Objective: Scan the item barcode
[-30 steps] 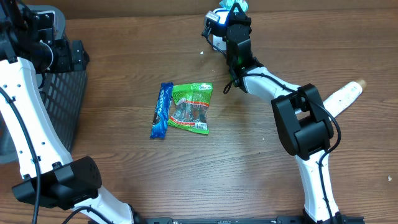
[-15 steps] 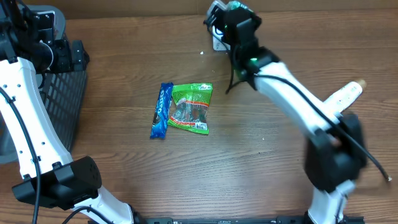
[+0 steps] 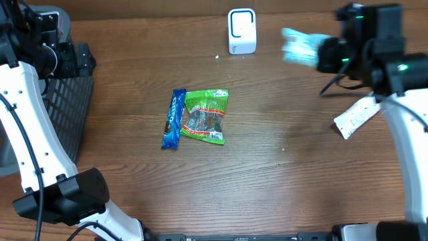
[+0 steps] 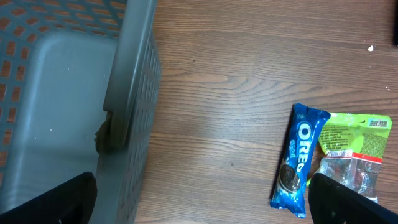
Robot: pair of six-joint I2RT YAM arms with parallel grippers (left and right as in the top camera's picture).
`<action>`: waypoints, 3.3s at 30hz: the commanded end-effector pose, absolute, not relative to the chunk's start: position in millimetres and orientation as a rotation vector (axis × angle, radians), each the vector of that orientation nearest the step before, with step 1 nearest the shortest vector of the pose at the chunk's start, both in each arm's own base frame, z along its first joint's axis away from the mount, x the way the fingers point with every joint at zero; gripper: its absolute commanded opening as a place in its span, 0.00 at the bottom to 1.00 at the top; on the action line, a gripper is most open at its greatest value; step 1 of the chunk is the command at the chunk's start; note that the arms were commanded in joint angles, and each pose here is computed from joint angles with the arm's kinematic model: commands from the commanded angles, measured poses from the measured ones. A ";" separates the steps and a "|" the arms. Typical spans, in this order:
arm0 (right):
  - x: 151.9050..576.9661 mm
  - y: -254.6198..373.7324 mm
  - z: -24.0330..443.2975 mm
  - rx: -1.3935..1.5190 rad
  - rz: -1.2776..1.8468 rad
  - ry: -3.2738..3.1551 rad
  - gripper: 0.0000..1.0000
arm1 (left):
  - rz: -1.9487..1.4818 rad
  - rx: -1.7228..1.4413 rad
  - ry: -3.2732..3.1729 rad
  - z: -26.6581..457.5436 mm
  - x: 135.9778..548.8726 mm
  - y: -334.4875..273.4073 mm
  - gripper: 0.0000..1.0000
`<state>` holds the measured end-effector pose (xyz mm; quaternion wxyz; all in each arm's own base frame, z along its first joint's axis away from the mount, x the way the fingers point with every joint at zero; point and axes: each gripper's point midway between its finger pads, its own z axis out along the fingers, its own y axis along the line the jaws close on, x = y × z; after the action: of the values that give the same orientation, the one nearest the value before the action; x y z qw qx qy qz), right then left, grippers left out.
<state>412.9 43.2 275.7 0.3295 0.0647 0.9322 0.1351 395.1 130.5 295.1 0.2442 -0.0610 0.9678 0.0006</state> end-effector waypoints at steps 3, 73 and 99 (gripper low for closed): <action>416.0 -23.7 217.6 0.533 0.417 2.489 0.04 | 0.001 -0.121 2.623 303.3 393.6 124.2 1.00; 396.0 318.2 3.8 0.001 0.580 2.925 0.52 | 0.001 -0.121 2.623 303.3 393.6 124.2 1.00; 424.1 172.2 103.0 -0.674 0.351 2.975 1.00 | 0.001 -0.121 2.623 303.2 393.6 124.2 1.00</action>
<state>417.1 191.6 104.0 0.0282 -0.1426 0.9851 0.0921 395.1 130.5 295.1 0.2442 -0.0610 0.9678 0.0006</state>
